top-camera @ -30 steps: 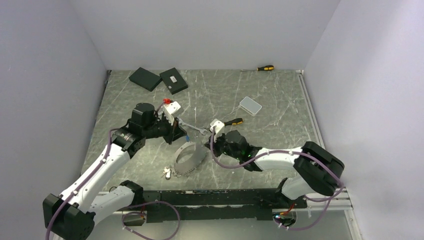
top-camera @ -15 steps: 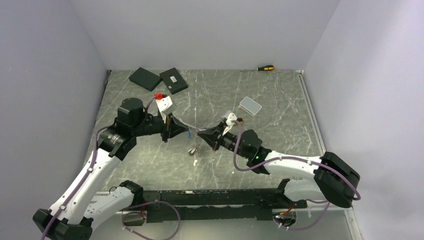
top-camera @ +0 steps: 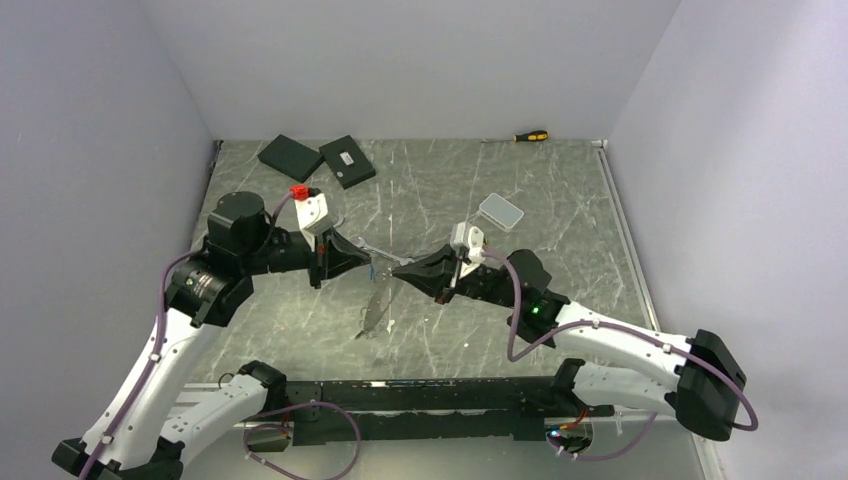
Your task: Put the keys on the keyring
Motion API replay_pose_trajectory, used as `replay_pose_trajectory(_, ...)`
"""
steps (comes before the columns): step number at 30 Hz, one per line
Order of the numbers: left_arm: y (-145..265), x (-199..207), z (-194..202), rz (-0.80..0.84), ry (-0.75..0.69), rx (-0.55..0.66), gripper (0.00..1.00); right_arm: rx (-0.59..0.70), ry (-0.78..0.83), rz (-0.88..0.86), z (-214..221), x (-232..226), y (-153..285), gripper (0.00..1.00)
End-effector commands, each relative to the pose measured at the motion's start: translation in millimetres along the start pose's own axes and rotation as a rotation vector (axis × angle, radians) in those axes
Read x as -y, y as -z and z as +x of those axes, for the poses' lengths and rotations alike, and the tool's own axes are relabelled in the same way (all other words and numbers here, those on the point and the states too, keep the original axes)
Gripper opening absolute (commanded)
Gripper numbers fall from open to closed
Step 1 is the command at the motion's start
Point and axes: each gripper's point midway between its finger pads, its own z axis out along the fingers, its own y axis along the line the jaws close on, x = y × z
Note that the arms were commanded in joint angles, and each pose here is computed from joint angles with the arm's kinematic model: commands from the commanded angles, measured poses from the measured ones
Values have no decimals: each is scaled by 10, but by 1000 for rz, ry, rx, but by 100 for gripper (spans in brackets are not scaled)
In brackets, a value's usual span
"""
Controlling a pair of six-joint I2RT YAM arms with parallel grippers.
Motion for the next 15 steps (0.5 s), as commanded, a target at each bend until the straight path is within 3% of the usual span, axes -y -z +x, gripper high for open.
replay_pose_trajectory(1,103,223,-192,91,-85,30,0,36,184,-183,-422,-295,-23,0)
replay_pose_trajectory(8,258,449,-329,155,-135,29,0,19,272,-258,-615,-319,23,0)
replay_pose_trajectory(15,272,529,-370,188,-134,59,0,71,234,-173,-834,-192,-42,0)
